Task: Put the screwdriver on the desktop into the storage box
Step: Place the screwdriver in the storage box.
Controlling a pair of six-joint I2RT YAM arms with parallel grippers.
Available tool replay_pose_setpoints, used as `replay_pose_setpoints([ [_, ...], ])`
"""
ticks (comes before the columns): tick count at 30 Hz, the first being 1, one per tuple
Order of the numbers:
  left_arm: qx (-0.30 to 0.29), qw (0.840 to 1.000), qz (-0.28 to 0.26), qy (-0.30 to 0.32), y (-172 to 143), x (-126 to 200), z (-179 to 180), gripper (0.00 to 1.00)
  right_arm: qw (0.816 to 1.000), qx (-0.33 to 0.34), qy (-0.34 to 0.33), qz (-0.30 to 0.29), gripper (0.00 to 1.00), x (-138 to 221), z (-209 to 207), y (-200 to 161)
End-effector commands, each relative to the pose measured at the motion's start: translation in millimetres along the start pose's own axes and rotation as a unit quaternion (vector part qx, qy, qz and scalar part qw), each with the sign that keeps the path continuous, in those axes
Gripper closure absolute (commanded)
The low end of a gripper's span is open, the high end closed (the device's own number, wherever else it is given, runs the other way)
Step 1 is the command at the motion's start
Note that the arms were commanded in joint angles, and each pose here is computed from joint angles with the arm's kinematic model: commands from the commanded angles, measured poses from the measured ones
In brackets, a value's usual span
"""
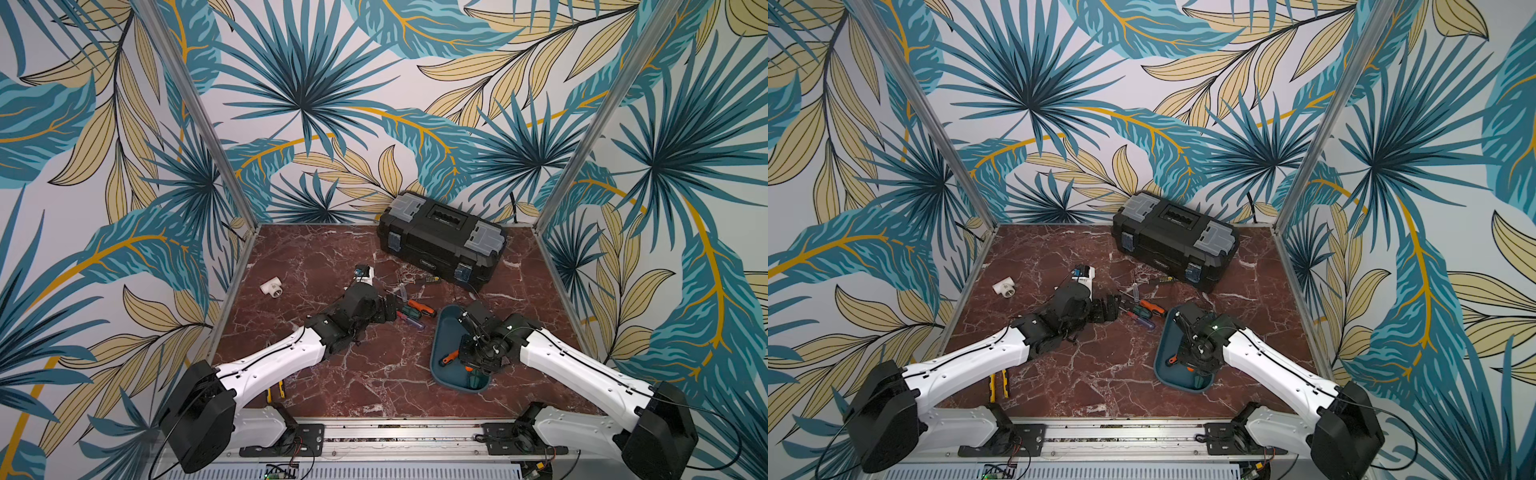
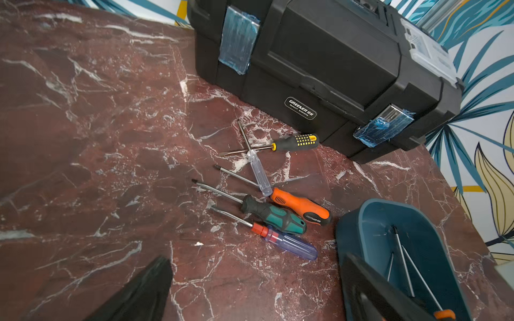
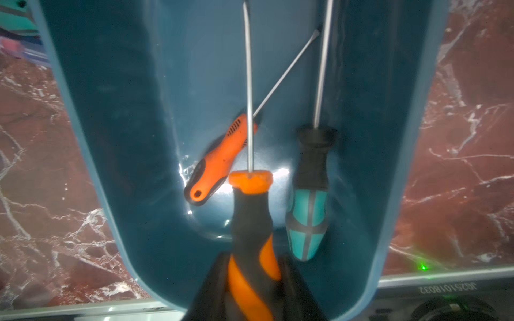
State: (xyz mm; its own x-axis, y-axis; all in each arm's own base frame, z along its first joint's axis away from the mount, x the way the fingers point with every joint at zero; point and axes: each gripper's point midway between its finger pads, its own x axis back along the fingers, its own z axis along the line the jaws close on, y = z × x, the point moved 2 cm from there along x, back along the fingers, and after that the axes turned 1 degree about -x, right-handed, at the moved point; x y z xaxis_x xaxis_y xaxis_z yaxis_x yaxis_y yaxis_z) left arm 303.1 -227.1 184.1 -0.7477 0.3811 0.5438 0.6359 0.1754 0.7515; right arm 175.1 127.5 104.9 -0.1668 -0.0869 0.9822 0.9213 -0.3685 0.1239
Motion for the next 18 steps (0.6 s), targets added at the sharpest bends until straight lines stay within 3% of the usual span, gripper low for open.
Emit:
replay_pose_setpoints([
  [1, 0.030, 1.000, 0.005, -0.006, 6.9, 2.0, -4.0, 0.00, 1.000, 0.013, -0.010, -0.004, 0.92, -4.8, 4.2, 2.4],
  [5, 0.036, 0.999, 0.008, -0.001, 5.8, 0.5, -1.8, 0.00, 1.000, 0.023, -0.018, 0.001, 0.86, -10.4, 5.7, 1.8],
  [12, 0.047, 0.999, 0.011, 0.006, 4.9, -0.5, 0.5, 0.00, 0.999, 0.040, -0.017, 0.005, 0.52, -13.3, 9.6, 2.5],
  [18, 0.057, 0.998, 0.026, 0.014, 0.0, 1.5, 3.4, 0.00, 0.999, 0.050, -0.012, 0.008, 0.43, -14.1, 13.5, 3.1],
])
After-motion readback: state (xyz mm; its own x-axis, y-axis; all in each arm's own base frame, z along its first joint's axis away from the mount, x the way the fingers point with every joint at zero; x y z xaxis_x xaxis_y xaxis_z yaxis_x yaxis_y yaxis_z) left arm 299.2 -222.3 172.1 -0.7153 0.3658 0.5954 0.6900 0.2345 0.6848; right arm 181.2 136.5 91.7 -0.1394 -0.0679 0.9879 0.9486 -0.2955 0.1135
